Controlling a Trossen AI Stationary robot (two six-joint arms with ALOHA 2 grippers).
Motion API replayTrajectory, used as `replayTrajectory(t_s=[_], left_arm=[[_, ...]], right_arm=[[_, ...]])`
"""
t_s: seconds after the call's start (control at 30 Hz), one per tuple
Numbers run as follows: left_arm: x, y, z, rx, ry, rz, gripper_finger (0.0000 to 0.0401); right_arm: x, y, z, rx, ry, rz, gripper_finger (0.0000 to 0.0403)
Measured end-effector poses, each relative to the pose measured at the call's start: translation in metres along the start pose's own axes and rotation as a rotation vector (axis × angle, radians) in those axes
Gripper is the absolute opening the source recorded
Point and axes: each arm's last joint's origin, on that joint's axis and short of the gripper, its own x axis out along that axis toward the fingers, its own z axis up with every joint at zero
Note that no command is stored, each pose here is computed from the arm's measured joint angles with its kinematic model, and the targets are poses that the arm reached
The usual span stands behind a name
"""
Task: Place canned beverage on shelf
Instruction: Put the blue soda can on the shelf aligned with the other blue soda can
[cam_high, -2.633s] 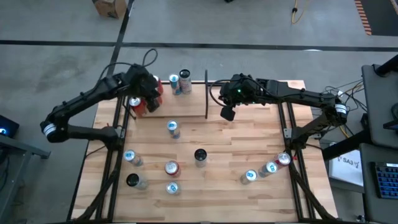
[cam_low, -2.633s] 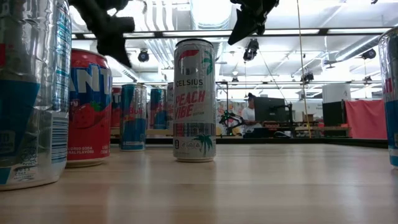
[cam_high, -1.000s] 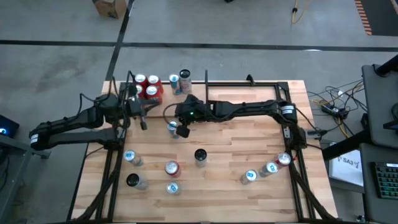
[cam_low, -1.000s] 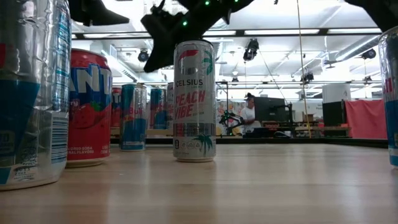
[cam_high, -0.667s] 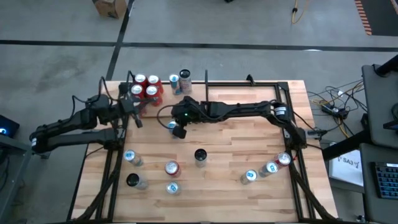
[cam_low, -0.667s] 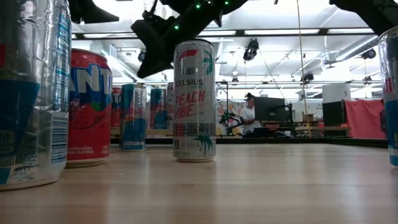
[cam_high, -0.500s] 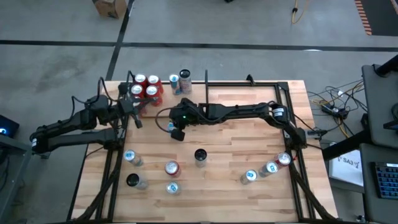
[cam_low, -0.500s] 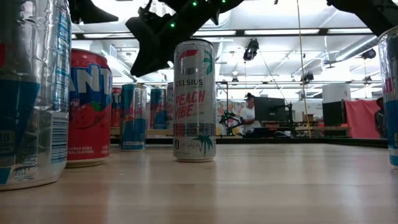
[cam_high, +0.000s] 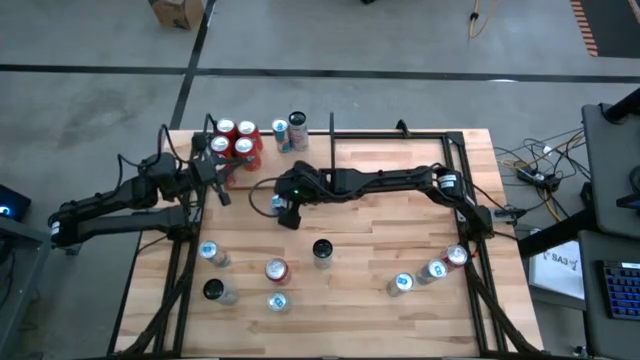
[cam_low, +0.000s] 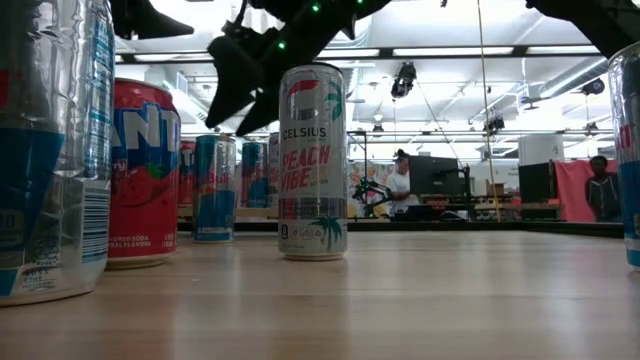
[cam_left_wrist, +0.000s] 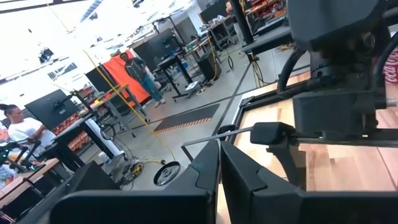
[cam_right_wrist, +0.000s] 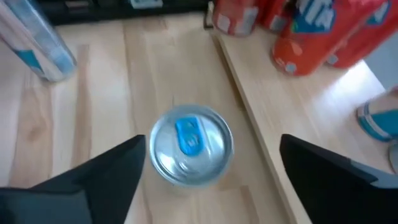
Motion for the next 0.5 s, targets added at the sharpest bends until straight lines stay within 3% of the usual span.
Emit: replayTrajectory(t_s=[0.5], left_arm=[[0.008,-0.002,-0.001,0.001,0.014,-0.008,0.0000]], right_arm=[[0.014,0.003,-0.011,0.016,0.000,0.062,0.0376]])
